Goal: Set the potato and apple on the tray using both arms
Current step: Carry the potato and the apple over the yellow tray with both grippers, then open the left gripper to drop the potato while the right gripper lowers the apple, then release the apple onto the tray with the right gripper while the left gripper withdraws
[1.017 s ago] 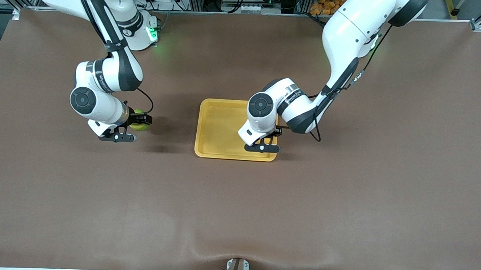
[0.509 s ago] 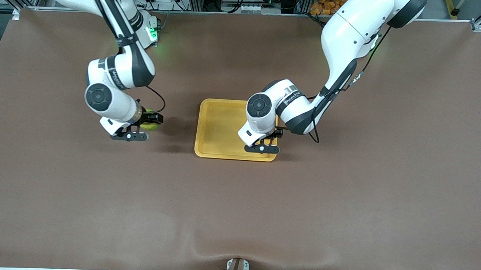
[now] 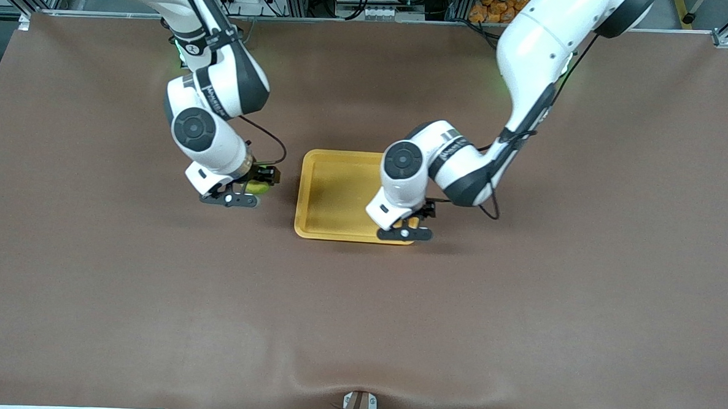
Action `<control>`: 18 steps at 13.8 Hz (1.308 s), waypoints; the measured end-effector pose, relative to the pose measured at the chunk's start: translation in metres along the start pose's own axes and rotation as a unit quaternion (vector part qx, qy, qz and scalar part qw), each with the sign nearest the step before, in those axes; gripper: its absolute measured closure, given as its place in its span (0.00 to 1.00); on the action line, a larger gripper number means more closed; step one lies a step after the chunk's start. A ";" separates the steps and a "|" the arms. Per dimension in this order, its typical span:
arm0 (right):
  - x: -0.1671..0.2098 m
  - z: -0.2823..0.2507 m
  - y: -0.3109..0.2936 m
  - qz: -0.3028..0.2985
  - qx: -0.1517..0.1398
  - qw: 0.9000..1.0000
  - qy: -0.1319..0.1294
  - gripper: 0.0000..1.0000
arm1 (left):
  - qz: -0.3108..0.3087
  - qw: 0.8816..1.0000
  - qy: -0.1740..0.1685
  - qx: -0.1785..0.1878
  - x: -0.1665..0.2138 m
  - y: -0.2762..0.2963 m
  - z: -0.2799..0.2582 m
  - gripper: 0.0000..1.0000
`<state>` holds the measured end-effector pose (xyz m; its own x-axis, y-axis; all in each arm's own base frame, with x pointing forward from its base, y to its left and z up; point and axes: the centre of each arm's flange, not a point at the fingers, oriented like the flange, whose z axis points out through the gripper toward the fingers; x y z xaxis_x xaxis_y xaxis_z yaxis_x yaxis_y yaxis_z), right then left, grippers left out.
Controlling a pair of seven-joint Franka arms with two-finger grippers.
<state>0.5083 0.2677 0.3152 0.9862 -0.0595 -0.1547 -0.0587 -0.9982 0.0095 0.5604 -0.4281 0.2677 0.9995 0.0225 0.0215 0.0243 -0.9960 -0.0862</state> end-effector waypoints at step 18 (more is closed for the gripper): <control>-0.020 0.105 -0.138 0.061 -0.011 0.998 0.023 0.14 | -0.049 0.998 -0.049 0.007 0.050 -0.308 -0.245 0.00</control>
<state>0.4804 0.4066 0.2135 0.9778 -0.1807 -0.1063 -0.1765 -0.9831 0.0479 0.5979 -0.1414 0.5392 0.9894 0.1286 -0.0677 0.1214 -0.9873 -0.1023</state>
